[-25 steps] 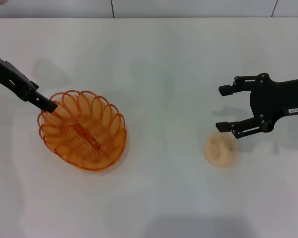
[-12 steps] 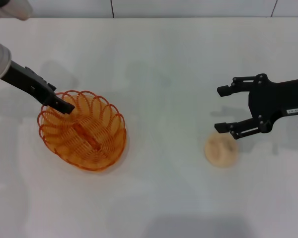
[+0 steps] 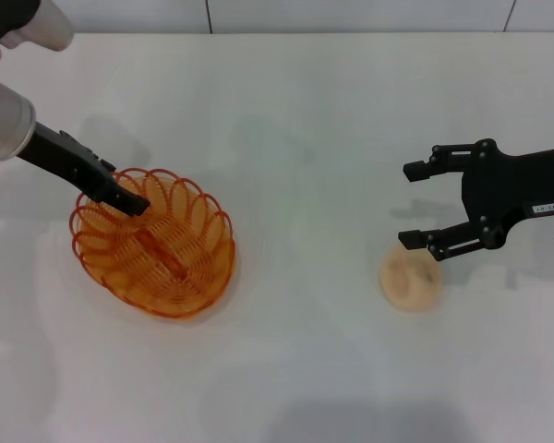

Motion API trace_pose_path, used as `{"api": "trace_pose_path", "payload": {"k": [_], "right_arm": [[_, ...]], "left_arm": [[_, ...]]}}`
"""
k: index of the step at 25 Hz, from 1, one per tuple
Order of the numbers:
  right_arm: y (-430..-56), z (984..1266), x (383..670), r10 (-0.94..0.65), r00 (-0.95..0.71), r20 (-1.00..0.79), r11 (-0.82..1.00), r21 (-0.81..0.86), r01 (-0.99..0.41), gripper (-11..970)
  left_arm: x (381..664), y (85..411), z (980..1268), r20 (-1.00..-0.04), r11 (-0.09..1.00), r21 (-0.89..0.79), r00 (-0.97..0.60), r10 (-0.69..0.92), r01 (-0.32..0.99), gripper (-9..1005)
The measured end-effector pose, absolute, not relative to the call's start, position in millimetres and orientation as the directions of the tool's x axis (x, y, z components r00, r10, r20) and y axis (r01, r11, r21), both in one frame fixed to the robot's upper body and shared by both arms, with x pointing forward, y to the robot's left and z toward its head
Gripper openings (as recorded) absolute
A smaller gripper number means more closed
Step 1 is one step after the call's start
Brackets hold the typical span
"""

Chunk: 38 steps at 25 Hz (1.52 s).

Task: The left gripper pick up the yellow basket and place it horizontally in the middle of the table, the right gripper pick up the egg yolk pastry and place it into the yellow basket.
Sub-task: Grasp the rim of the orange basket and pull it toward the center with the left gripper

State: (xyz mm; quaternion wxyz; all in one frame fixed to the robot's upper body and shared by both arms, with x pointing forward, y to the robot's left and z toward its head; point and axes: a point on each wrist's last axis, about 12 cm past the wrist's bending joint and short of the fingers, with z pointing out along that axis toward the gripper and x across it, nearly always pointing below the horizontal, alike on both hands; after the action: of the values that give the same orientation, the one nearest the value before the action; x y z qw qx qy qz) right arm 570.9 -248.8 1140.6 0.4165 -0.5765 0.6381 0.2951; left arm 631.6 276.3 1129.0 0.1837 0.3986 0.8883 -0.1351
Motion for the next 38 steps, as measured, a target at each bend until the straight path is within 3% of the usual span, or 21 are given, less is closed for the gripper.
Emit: {"api": "trace_pose_path", "payload": {"k": [11,16,18,30,38], "right_arm": [[-249.4,1141.2,571.4,-0.49,0.01,-0.872,0.163,-0.103,-0.981,855],[-248.7,1141.6,571.9,-0.49,0.01,-0.871,0.163,-0.103,-0.981,855],[-248.7,1141.6,572.0,-0.49,0.009,-0.871,0.163,-0.102,-0.981,855],[-249.4,1142.1,571.1,-0.49,0.01,-0.872,0.162,-0.102,-0.981,855],[-251.7,1143.5,570.9,-0.49,0.018,-0.872,0.163,-0.113,-0.98,852]], "left_arm": [[629.6,276.9,1125.0,-0.436,0.657,-0.1,-0.627,0.646,0.747,676],[628.5,274.8,1123.9,-0.431,0.648,-0.105,-0.622,0.654,0.755,480],[628.3,272.7,1122.8,-0.426,0.64,-0.112,-0.619,0.66,0.76,236],[623.2,270.5,1123.6,-0.43,0.644,-0.172,-0.645,0.632,0.746,152],[609.8,274.8,1144.7,-0.46,0.709,-0.294,-0.745,0.483,0.641,123]]}}
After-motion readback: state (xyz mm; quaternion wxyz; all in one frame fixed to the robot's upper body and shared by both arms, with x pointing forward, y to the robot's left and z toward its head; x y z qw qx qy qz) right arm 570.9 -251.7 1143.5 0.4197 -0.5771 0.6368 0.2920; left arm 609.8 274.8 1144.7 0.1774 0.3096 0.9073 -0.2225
